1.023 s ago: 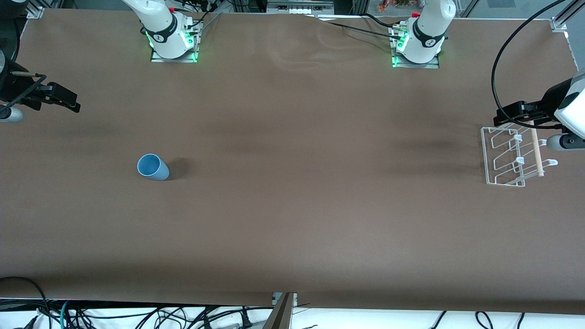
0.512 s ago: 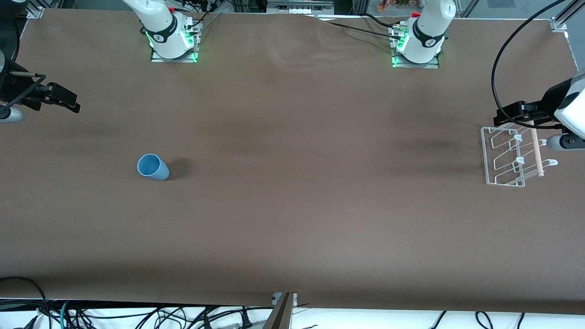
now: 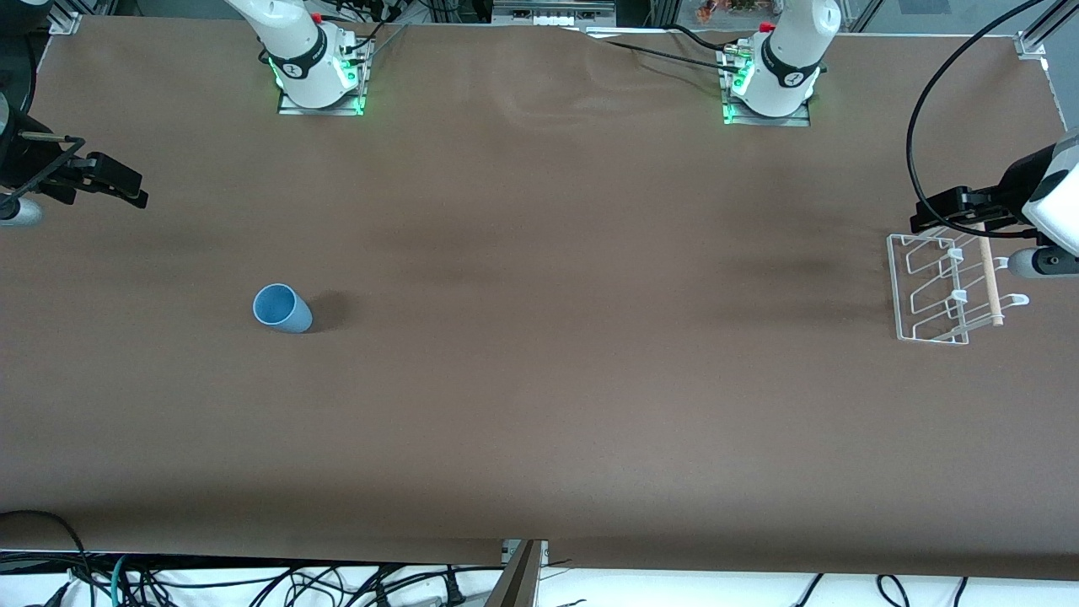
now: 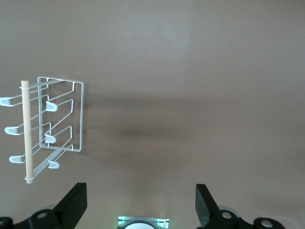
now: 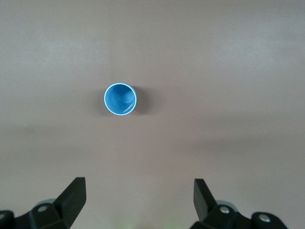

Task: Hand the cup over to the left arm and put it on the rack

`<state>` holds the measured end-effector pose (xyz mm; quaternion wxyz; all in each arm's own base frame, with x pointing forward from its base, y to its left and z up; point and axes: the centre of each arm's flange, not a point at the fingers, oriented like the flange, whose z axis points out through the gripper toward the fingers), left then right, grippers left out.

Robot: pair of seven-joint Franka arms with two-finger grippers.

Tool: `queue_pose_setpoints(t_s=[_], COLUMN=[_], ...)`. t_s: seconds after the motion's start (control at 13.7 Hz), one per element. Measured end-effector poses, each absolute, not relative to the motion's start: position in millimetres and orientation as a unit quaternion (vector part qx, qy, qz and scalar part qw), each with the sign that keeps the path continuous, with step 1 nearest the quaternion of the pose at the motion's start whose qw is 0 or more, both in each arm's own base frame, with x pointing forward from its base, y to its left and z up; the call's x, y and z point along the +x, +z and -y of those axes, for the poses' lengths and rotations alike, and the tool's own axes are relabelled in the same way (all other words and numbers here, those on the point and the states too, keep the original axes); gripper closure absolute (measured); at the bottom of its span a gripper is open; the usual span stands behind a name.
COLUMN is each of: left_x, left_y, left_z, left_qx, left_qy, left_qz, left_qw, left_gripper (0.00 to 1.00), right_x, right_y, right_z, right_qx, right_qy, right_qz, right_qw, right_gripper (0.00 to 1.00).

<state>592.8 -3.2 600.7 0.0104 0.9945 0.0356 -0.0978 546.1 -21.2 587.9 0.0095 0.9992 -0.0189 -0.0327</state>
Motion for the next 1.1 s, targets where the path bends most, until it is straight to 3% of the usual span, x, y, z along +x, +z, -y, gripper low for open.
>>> queue_pose_setpoints(t_s=[0.44, 1.1], left_x=[592.8, 592.9], left_y=[600.7, 600.3], left_z=[2.6, 2.5], left_qx=[0.994, 0.994], left_qy=[-0.098, -0.098], left_qz=[-0.036, -0.036], left_qw=[0.010, 0.010], left_gripper=[0.00, 0.00], right_x=[544.3, 547.5], right_y=[586.2, 544.3], right_z=[21.1, 25.1], right_qx=[0.999, 0.993], right_qy=[-0.042, -0.117], right_qz=[0.019, -0.002], right_qw=[0.009, 0.012], right_gripper=[0.00, 0.00])
